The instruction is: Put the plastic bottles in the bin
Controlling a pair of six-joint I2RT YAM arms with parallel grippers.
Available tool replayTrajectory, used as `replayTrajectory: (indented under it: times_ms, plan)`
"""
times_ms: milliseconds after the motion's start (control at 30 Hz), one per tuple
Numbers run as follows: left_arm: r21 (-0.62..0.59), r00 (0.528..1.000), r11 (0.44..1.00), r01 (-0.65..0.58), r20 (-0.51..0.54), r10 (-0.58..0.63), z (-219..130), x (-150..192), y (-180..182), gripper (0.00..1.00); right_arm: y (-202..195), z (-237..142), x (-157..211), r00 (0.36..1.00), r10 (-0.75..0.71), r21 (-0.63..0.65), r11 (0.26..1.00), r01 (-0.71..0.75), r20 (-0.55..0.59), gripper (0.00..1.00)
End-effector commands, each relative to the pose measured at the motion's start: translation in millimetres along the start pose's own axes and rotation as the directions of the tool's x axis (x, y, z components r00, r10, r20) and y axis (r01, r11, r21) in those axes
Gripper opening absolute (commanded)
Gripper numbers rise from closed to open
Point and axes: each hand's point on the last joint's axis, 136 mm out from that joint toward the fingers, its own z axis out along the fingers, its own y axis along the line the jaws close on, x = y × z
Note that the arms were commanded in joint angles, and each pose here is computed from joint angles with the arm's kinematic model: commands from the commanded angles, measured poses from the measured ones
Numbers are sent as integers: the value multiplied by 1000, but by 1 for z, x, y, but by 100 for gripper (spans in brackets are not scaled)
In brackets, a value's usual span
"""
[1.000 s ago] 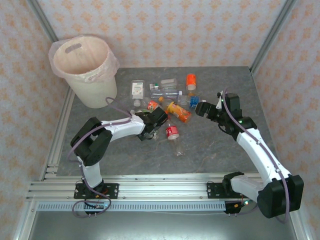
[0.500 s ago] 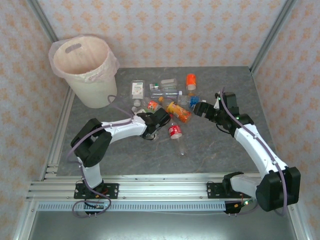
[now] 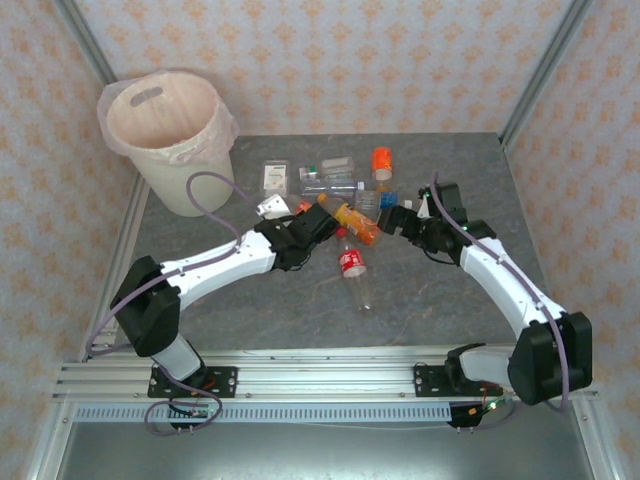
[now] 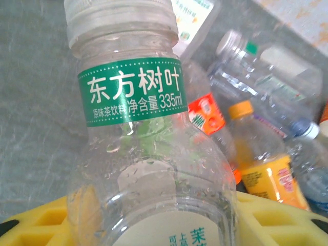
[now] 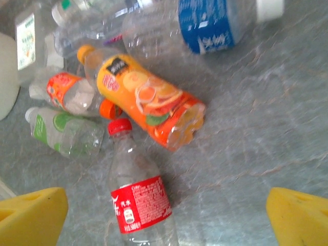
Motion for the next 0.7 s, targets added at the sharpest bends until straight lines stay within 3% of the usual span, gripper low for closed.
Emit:
replayTrajectory:
  times_ms: [0, 100, 367, 667]
  plan:
    - [32, 982, 999, -12, 186, 6, -30, -62, -13, 55, 2, 16, 24, 990, 72, 19, 997, -70, -124, 99]
    - [42, 971, 999, -26, 237, 15, -40, -96, -20, 55, 13, 27, 33, 984, 62, 13, 998, -61, -166, 99]
    - [23, 929, 1000, -19, 369, 9, -64, -193, -8, 55, 27, 25, 25, 992, -24, 10, 1000, 26, -120, 99]
    - [19, 859, 999, 51, 509, -54, -93, -283, 24, 56, 22, 24, 38, 982, -88, 16, 996, 92, -167, 99]
